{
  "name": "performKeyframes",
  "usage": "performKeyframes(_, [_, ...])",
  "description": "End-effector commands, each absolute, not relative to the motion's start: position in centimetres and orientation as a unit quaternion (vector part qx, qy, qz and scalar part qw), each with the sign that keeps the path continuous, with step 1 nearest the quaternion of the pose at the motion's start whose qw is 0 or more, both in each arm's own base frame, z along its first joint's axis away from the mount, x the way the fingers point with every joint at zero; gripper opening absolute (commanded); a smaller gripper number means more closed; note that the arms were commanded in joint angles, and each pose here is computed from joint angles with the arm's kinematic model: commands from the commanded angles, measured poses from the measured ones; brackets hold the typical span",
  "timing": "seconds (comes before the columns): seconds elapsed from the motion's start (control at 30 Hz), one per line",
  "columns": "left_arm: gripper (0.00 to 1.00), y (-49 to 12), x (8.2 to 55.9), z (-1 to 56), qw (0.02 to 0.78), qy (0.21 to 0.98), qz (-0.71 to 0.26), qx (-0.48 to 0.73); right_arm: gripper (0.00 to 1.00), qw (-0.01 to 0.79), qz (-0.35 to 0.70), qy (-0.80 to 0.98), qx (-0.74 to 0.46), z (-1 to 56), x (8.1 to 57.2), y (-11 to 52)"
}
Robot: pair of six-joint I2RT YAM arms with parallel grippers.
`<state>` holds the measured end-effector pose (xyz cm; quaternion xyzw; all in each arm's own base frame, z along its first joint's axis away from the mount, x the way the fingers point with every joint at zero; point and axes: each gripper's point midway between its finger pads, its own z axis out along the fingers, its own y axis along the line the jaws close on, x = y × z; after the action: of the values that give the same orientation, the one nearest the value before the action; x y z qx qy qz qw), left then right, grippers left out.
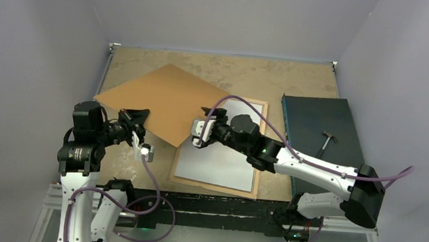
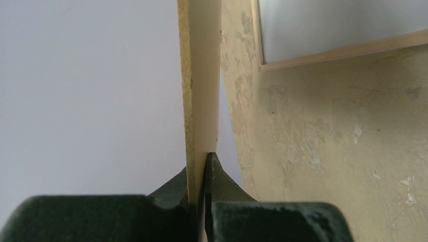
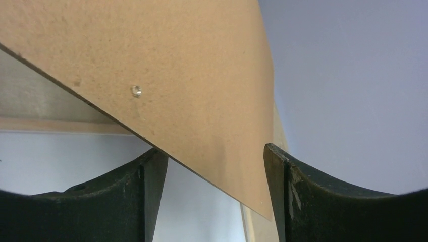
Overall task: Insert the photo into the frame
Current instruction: Turn over the photo frame item on the photo frame.
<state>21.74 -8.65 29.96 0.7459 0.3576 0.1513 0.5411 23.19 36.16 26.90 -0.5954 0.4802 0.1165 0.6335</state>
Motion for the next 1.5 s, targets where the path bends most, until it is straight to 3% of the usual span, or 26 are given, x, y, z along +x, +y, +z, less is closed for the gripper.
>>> performKeyframes(0.0, [0.0,-9.9,21.6,35.1,0.58,0.272,0.2,0.741,0.7,0.665,0.072,0.455,-0.588,28.8,24.1,36.9])
performKeyframes(0.07, [0.0,-9.9,21.6,35.2,0.579,0.272,0.2,0.742,0.62,0.677,0.061,0.452,-0.577,29.0,24.3,36.9])
performKeyframes(0.27, [0.0,-10.0,21.5,35.6,0.582,0.267,0.203,0.741,0.25,0.741,0.008,0.432,-0.515,31.5,25.1,36.2])
performKeyframes(0.43, [0.0,-10.0,21.8,36.2,0.592,0.269,0.205,0.731,0.0,0.743,0.011,0.428,-0.514,32.1,24.0,36.9])
performKeyframes(0.47, [0.07,-9.9,21.9,36.6,0.6,0.272,0.206,0.723,0.0,0.742,0.017,0.43,-0.513,32.3,23.8,37.0])
performKeyframes(0.57, [0.57,-9.8,22.6,38.3,0.634,0.278,0.214,0.689,0.0,0.752,0.036,0.439,-0.49,33.5,23.4,36.5])
performKeyframes(0.67, [0.8,-9.5,23.1,40.6,0.673,0.284,0.227,0.644,0.0,0.771,0.052,0.449,-0.448,35.4,23.5,35.6])
performKeyframes(0.83, [0.87,-7.3,24.5,46.5,0.766,0.323,0.233,0.505,0.0,0.779,0.114,0.469,-0.401,37.5,23.0,35.6])
performKeyframes(0.97, [0.89,-4.7,26.4,49.1,0.804,0.399,0.203,0.391,0.0,0.769,0.14,0.516,-0.35,38.8,24.7,35.9])
performKeyframes(1.17, [0.91,-0.3,32.4,47.5,0.761,0.577,0.151,0.257,0.0,0.729,0.21,0.613,-0.222,41.9,29.1,34.1])
performKeyframes(1.47, [0.95,1.6,36.7,43.0,0.71,0.685,0.067,0.152,0.0,0.678,0.3,0.665,-0.087,47.1,31.5,30.0])
